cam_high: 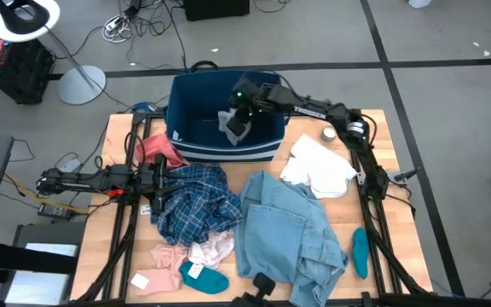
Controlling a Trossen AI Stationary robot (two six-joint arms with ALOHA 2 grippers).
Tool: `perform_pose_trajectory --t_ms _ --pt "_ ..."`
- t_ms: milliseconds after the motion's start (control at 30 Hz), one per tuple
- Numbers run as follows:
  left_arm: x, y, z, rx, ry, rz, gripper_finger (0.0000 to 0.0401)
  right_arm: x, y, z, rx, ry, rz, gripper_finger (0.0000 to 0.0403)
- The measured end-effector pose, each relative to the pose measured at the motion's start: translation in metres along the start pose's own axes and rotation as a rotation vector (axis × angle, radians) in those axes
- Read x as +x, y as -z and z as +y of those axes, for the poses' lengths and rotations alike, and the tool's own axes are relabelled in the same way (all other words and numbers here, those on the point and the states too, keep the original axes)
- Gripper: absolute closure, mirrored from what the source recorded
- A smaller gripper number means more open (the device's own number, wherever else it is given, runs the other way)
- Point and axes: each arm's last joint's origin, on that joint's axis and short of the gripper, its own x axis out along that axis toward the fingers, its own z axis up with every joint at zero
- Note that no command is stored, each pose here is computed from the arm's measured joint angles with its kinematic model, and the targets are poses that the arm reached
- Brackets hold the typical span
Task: Sort clothes
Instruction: Put the gray underwear into the blue laundry bin
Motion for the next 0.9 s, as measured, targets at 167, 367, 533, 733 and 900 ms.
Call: perform_pose_trajectory --t_ms 167,367,533,733,900 --pt "0.000 0.000 0.000 0.000 0.000 0.000 0.0270 0.037 0.013 0.001 0.016 -0.031 0.085 0.0402" --pt "0.000 0.000 0.000 0.000 0.000 0.000 0.0270 0.068 0.028 0.002 0.010 -0.027 0.161 0.0394" --pt "0.000 0.000 0.000 0.000 0.000 0.001 0.0270 0.077 0.034 0.003 0.011 -0.048 0.191 0.0371" --pt "0.000 0.000 0.000 0.000 0.000 0.000 0.0270 0.065 0.027 0.004 0.013 -0.081 0.160 0.0328" --pt "0.000 0.000 0.000 0.000 0.000 0.000 0.0270 0.035 0.014 0.006 0.012 -0.116 0.097 0.0274"
